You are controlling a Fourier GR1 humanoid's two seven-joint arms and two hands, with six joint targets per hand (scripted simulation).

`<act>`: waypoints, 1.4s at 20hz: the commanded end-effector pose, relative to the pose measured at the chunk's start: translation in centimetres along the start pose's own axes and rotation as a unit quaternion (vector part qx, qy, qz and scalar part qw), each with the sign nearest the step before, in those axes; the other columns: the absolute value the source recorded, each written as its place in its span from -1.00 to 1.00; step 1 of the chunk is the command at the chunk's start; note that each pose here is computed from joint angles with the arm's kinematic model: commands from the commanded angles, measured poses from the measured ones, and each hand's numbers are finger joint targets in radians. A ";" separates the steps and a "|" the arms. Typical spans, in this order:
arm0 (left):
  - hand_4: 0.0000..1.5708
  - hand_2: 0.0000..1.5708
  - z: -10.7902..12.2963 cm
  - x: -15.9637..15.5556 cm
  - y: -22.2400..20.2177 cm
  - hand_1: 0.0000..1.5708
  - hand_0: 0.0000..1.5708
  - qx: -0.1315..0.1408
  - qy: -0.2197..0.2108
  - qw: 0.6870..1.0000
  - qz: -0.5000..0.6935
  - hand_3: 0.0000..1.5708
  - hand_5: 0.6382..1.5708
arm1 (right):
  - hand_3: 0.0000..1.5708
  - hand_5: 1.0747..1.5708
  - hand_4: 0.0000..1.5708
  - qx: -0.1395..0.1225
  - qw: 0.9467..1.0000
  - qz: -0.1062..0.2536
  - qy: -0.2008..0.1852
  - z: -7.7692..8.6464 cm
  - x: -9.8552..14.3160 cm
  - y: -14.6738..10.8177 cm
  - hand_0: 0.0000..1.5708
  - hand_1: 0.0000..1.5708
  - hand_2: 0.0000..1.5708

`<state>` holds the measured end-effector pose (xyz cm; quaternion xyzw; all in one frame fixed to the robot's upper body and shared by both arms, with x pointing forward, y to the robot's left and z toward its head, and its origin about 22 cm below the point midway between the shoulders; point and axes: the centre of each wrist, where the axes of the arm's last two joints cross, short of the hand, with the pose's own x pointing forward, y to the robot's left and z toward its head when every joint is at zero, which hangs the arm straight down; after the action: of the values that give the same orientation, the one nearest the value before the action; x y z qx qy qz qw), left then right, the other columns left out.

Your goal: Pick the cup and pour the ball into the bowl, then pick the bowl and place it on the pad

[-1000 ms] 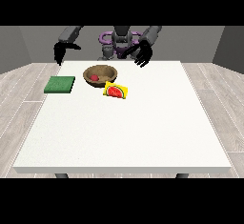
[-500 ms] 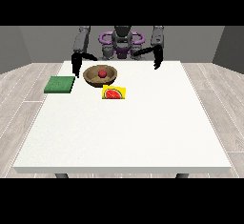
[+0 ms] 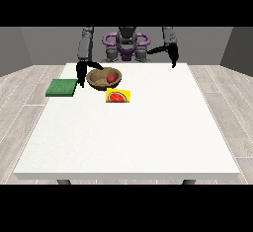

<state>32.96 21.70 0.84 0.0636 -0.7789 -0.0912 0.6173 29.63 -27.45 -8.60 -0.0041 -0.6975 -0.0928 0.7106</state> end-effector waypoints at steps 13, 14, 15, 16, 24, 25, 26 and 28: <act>-0.57 -1.00 -1.3 3.4 1.8 -1.00 -1.00 -0.023 -0.067 0.997 0.007 -1.00 1.00 | -0.39 0.68 0.00 -0.117 0.983 0.088 0.111 3.6 -5.2 -2.9 1.00 1.00 1.00; -0.40 -1.00 -2.1 4.6 0.8 -1.00 -1.00 -0.022 -0.090 0.996 0.008 -1.00 0.99 | 0.38 0.73 0.08 -0.120 0.978 0.141 0.097 2.9 -4.3 -3.5 1.00 1.00 1.00; -0.34 -1.00 -1.5 3.8 0.8 -1.00 -1.00 -0.031 -0.078 0.996 0.005 -1.00 0.97 | 0.92 0.82 0.14 -0.125 0.970 0.183 0.096 3.7 -4.8 -3.8 1.00 1.00 1.00; -0.28 -1.00 -1.8 4.2 0.3 -1.00 -1.00 -0.032 -0.071 0.997 0.013 -1.00 0.95 | 1.00 0.86 0.17 -0.125 0.964 0.215 0.091 4.3 -5.1 -4.2 1.00 1.00 1.00; 0.22 -1.00 -1.2 1.5 1.8 -1.00 -1.00 -0.019 -0.009 0.999 0.029 -1.00 0.68 | 0.33 0.98 0.10 -0.161 0.937 0.279 0.139 -0.2 -0.9 -1.7 1.00 1.00 1.00; 0.23 -1.00 1.3 -1.3 1.4 -1.00 -1.00 -0.009 0.022 0.999 0.024 -1.00 0.68 | 0.21 0.99 0.10 -0.155 0.934 0.279 0.160 0.0 -1.1 -0.6 1.00 1.00 1.00; 0.24 -1.00 2.3 -2.1 3.2 -1.00 -1.00 -0.013 0.056 0.998 0.026 -1.00 0.68 | 0.20 0.97 0.07 -0.154 0.929 0.282 0.182 0.5 -1.4 -1.0 1.00 1.00 1.00; 0.26 -1.00 2.9 -3.8 4.8 -1.00 -1.00 0.021 0.077 0.997 0.014 -1.00 0.67 | 0.23 0.97 0.05 -0.124 0.928 0.296 0.191 -2.6 2.1 1.8 1.00 1.00 1.00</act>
<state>32.48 24.81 0.45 0.0487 -0.7660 -0.0829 0.6356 30.64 -28.28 -8.36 -0.2791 -0.5524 0.0115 0.7854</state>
